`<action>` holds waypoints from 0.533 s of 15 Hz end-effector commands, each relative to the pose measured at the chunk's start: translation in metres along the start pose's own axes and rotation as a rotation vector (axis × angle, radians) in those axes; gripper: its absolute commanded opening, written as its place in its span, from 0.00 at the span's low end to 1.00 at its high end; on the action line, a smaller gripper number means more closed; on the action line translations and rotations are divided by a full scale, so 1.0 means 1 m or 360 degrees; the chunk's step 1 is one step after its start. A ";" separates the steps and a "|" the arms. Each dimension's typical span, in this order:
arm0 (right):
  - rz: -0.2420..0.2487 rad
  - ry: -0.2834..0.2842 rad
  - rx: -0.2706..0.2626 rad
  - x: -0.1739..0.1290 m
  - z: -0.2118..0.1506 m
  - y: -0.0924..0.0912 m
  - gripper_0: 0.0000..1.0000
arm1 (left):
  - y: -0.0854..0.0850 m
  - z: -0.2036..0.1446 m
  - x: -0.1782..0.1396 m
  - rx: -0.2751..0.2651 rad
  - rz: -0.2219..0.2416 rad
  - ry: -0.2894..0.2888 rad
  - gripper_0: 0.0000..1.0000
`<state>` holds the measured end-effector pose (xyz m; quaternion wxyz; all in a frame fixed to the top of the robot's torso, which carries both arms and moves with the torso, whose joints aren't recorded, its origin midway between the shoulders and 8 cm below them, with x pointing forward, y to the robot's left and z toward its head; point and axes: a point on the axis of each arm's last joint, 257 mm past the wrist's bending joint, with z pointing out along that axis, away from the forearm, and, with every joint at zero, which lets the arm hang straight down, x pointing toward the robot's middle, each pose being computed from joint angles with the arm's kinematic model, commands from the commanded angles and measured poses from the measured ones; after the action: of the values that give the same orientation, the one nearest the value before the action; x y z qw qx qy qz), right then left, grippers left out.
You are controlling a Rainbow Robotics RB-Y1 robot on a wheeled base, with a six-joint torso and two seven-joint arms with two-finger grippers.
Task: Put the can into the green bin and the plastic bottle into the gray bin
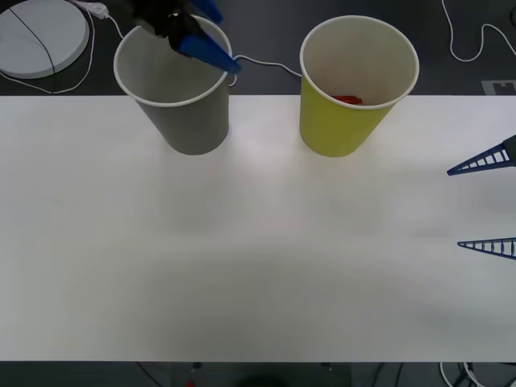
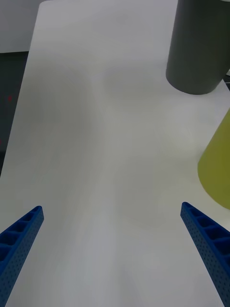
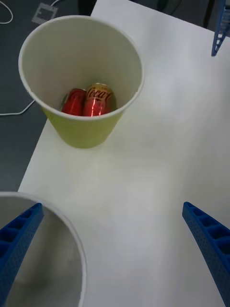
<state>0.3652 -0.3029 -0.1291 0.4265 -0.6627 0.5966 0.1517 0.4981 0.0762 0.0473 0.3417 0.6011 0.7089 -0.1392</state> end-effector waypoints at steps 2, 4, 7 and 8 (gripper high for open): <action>0.0000 0.0000 0.0000 0.000 0.000 0.000 1.00 | -0.009 -0.025 0.056 0.0015 0.0074 -0.0031 1.00; 0.0000 0.0000 0.0000 0.000 0.000 0.000 1.00 | -0.012 -0.035 0.085 0.0011 0.0124 -0.0069 1.00; 0.0000 0.0000 0.0000 0.000 0.000 0.000 1.00 | -0.027 -0.040 0.132 -0.0004 0.0194 -0.0108 1.00; 0.0000 0.0000 0.0000 0.000 0.000 0.000 1.00 | -0.034 -0.040 0.148 -0.0003 0.0209 -0.0116 1.00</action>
<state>0.3651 -0.3029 -0.1291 0.4265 -0.6627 0.5966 0.1517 0.4520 0.1974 -0.0196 0.3745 0.6378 0.6586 -0.1383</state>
